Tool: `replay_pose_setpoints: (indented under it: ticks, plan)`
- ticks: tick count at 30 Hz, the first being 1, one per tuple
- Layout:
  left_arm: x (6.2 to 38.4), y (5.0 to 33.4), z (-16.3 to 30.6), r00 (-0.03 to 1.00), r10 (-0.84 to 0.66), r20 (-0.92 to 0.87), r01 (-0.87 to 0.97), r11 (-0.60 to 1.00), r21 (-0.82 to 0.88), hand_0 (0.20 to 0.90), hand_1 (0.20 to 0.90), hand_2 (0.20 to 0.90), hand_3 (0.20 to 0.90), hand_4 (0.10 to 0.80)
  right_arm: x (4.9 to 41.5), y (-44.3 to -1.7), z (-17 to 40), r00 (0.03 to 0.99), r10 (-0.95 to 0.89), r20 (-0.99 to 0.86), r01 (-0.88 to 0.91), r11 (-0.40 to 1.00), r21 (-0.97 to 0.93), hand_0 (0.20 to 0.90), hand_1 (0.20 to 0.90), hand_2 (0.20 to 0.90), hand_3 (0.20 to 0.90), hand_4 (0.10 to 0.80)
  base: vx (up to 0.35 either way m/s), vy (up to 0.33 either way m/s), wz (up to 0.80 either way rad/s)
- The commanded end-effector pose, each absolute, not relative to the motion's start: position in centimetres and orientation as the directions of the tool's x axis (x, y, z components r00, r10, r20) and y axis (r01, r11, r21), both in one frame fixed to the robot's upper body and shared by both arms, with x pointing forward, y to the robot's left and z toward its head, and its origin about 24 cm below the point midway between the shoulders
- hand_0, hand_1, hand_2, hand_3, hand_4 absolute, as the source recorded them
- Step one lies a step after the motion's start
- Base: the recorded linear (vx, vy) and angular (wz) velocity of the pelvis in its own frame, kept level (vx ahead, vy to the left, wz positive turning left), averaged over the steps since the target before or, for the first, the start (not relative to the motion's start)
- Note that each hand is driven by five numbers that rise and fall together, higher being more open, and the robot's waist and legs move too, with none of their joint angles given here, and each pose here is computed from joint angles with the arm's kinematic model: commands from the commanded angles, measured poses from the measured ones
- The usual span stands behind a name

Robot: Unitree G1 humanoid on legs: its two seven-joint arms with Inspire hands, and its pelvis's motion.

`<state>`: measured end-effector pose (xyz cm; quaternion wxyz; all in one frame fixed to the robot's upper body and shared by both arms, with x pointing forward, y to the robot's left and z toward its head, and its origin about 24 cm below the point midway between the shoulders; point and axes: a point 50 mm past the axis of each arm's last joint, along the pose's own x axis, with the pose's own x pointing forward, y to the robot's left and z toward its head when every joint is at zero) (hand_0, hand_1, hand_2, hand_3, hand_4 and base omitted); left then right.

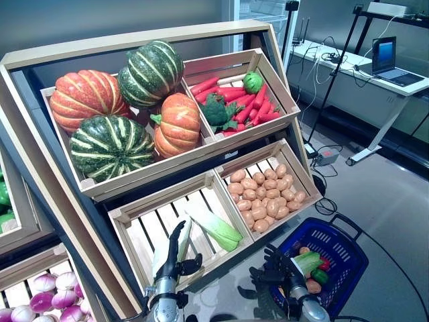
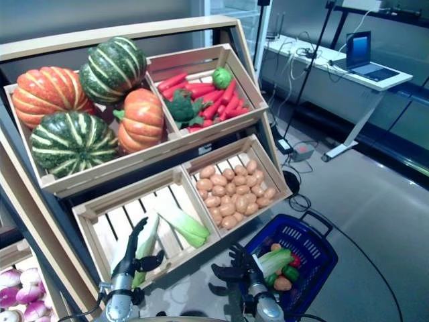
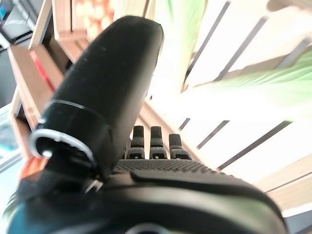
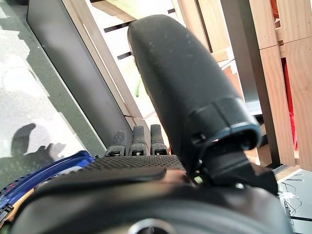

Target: Put vegetables into the basket

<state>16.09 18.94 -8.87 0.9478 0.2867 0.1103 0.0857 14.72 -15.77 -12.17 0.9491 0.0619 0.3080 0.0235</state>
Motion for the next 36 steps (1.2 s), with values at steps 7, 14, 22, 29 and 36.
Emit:
replay_pose_setpoints:
  ticks: [7,14,22,29,36]
  plan:
    - [21.3,20.3,-4.6,0.958,0.279,0.069,-0.279,0.845,0.456,0.9,0.9,0.9,0.9,0.8,19.1,-15.1,-8.8,0.928,0.042,-0.369,0.049,0.971,0.234,0.9,0.9,0.9,0.9,0.8,0.03,0.014,0.01]
    - [22.6,22.6,-4.4,0.924,0.382,0.012,-0.337,0.8,0.497,0.9,0.9,0.9,0.9,0.8,19.2,-16.3,-8.3,0.931,0.001,-0.365,0.087,0.971,0.224,0.9,0.9,0.9,0.9,0.8,0.073,0.052,-0.01]
    - [26.2,23.4,-2.0,0.89,0.451,0.064,-0.422,0.764,0.488,0.9,0.9,0.9,0.9,0.8,21.4,-17.3,-6.0,0.958,0.016,-0.285,0.044,0.979,0.2,0.9,0.9,0.9,0.9,0.8,-0.035,0.09,-0.06]
    - [28.6,24.1,0.7,0.86,0.489,0.145,-0.498,0.742,0.45,0.9,0.9,0.9,0.9,0.8,23.5,-17.2,-4.1,0.977,0.028,-0.211,0.014,0.98,0.197,0.9,0.9,0.9,0.9,0.8,-0.127,0.062,-0.04]
    - [30.8,24.0,2.5,0.831,0.535,0.152,-0.547,0.736,0.399,0.9,0.9,0.9,0.9,0.8,25.4,-17.1,-2.4,0.988,0.015,-0.151,0.013,0.983,0.182,0.9,0.9,0.9,0.9,0.8,-0.125,0.066,0.02]
